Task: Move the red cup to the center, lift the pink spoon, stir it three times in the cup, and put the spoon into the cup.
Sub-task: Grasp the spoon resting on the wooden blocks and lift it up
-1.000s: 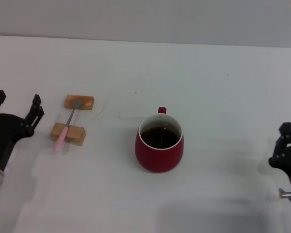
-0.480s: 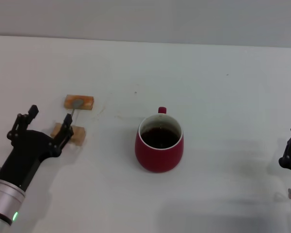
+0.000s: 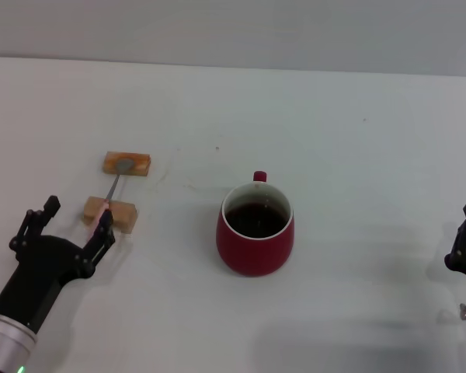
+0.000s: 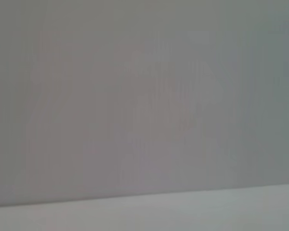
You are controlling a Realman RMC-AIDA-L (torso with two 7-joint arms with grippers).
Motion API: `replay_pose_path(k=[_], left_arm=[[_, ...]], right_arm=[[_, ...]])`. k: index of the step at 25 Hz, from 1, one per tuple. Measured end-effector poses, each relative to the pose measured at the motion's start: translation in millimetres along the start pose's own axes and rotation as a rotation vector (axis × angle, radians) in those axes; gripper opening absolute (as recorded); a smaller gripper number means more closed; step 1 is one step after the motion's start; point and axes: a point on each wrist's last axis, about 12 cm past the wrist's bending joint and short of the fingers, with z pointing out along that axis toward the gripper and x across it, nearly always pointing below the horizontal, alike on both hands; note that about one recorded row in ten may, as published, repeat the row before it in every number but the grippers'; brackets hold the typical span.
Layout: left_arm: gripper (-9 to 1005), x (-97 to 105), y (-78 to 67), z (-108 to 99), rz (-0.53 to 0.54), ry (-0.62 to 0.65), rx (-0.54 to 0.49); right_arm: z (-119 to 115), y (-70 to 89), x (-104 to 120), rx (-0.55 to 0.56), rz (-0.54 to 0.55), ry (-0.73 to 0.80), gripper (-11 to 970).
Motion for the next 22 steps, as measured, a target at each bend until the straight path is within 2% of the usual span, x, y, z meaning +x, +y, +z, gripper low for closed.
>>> replay_pose_path(k=[9,22], left_arm=[[831,7.7,-4.4,-7.8,0.016,0.043,0.039],[830,10.9,-4.9,-0.5,0.035,0.083,0.055]], right_arm=[[1.1,1.2,-0.1,-0.009,-0.001,0.000,-1],[0.6,1.7,0.2,-0.014,-0.001,0.002,-1]])
